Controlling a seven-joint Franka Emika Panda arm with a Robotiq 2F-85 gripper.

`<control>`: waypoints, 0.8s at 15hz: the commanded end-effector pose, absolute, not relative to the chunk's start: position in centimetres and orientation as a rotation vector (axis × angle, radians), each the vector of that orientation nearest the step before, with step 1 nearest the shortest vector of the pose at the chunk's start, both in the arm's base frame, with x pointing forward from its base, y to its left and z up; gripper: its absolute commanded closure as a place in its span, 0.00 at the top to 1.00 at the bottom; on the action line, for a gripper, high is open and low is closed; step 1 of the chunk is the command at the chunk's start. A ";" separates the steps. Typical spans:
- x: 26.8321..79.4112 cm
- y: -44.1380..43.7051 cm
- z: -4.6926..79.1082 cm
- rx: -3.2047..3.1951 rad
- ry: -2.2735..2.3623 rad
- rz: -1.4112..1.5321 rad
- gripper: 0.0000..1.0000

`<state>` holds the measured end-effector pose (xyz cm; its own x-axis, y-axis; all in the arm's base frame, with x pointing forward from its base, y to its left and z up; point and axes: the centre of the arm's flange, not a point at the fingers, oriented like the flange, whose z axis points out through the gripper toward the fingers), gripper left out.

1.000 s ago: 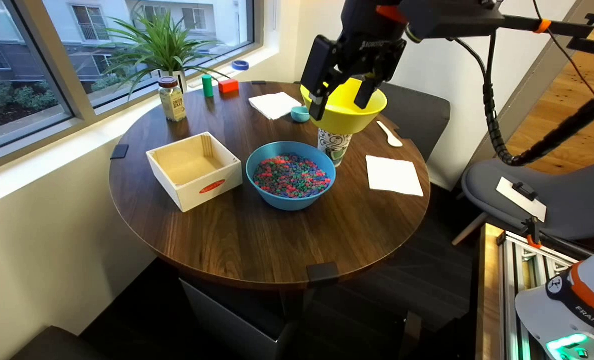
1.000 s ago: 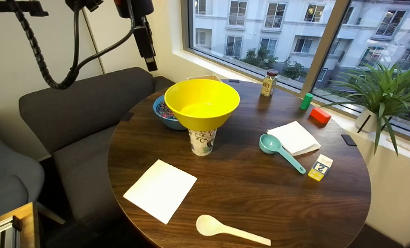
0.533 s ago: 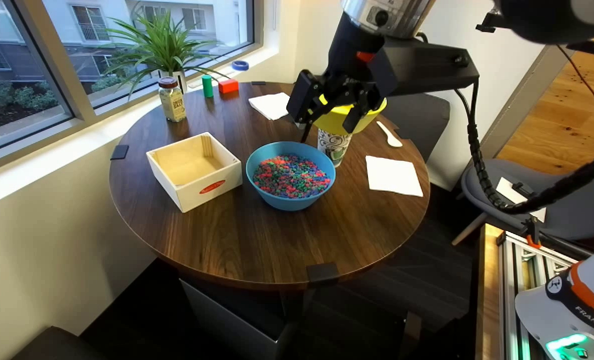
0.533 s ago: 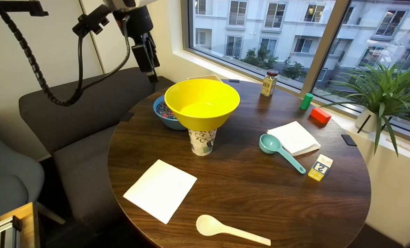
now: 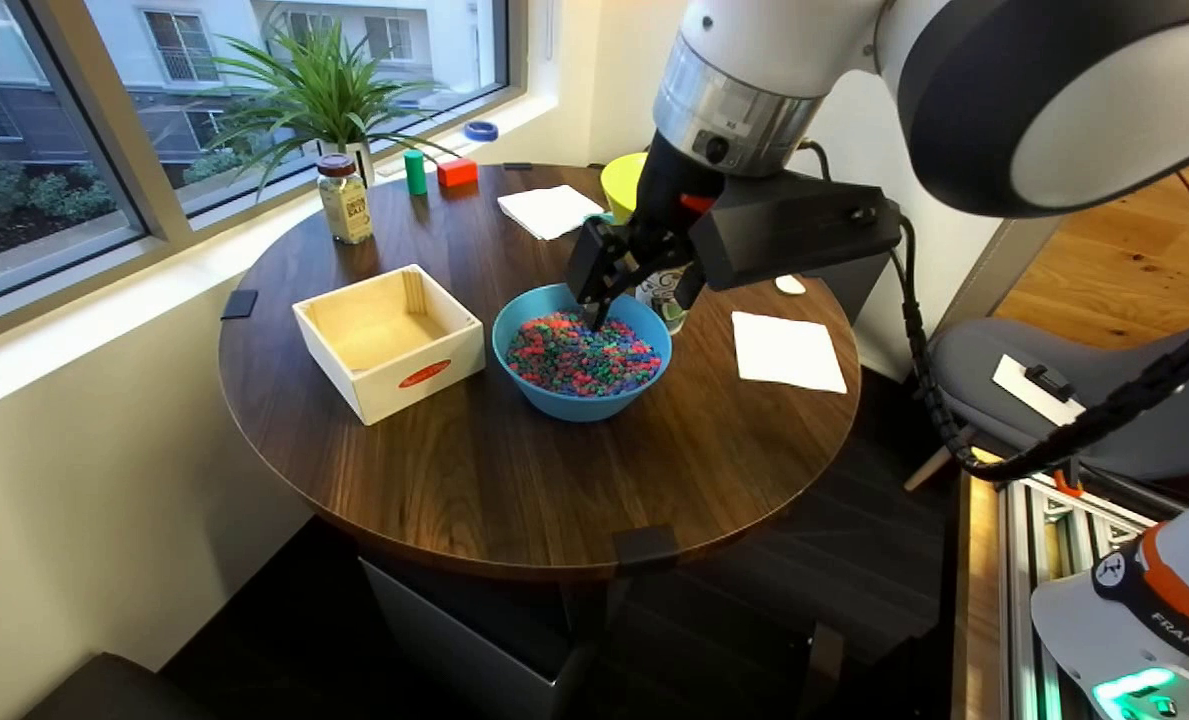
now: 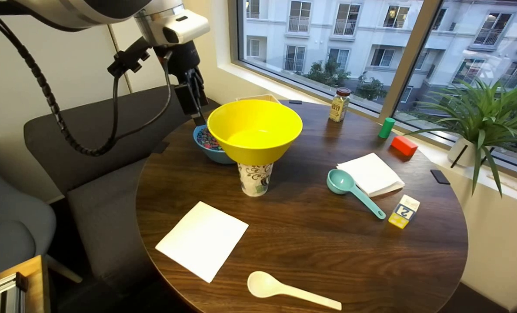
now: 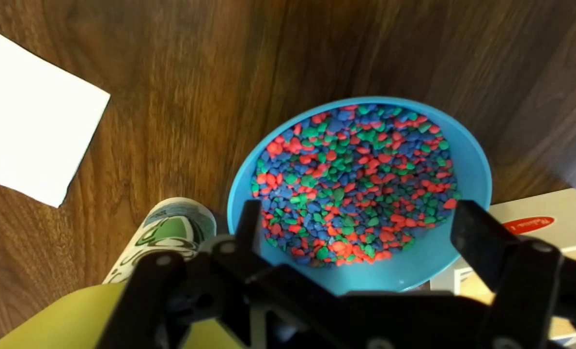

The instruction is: Pick up the yellow bowl and place it on top of the cup, move a pinch of the content in the blue bowl into the yellow bowl

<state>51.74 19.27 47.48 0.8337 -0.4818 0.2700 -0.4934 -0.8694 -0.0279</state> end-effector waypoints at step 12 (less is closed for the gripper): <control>54.4 19.8 40.9 2.921 -0.772 0.380 1.00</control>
<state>53.75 19.44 41.79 0.8473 -0.4699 0.2475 -0.4906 -0.8710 0.0259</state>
